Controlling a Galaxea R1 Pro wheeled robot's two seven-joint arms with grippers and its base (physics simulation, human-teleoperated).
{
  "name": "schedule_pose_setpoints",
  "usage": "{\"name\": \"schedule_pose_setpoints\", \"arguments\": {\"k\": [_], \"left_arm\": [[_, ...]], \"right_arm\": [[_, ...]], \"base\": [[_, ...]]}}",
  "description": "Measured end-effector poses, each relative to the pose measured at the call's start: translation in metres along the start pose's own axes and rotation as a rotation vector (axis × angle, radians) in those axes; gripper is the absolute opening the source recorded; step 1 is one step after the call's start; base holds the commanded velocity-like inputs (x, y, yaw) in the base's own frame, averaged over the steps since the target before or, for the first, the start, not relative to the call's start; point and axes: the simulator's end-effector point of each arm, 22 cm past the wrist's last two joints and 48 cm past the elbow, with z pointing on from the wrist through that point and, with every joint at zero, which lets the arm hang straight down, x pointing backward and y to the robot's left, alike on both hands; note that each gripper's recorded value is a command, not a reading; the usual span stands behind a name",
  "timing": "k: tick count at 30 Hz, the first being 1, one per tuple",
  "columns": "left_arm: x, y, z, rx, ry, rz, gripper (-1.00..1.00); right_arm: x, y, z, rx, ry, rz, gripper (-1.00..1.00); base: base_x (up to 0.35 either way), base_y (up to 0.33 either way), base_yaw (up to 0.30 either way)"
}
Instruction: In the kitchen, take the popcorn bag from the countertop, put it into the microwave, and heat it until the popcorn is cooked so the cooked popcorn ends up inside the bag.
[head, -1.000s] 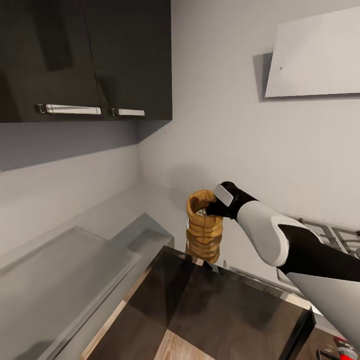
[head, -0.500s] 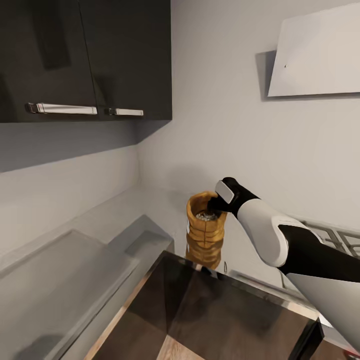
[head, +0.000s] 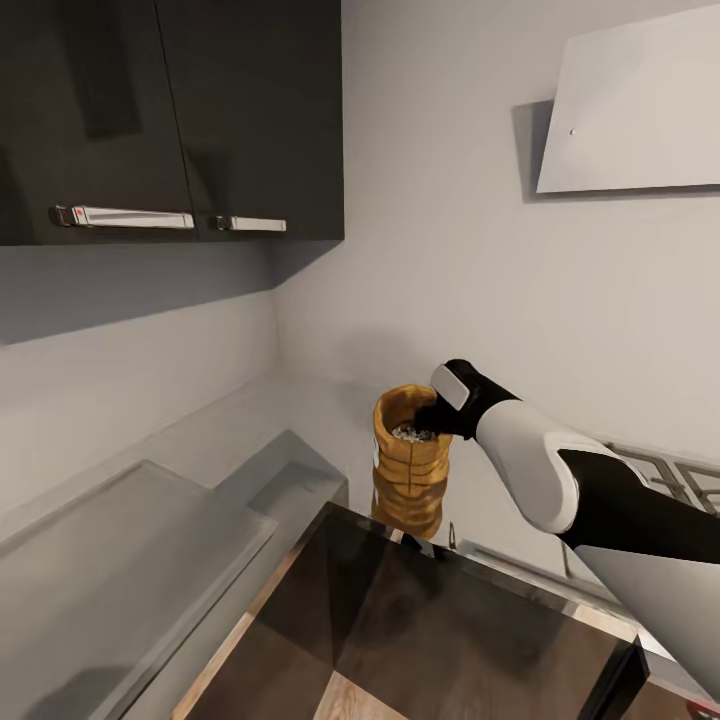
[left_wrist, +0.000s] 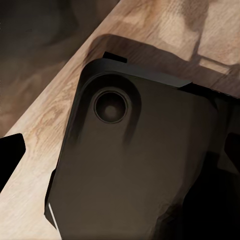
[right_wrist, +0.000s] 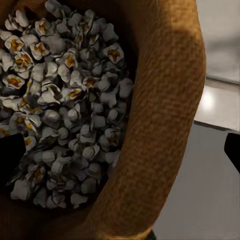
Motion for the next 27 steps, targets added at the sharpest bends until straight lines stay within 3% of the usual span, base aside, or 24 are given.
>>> {"name": "schedule_pose_setpoints", "arguments": {"k": [9,27], "left_arm": [[0.0,0.0,0.0,-0.002,0.0,-0.001,1.0],[0.0,0.0,0.0,-0.002,0.0,-0.002,1.0]], "right_arm": [[0.015,0.001,0.008,0.004,0.038,-0.014,1.0],[0.002,-0.001,0.011,0.003,-0.029,0.031,1.0]], "base": [[0.0,0.0,0.0],[-0.018,0.0,0.0]]}}
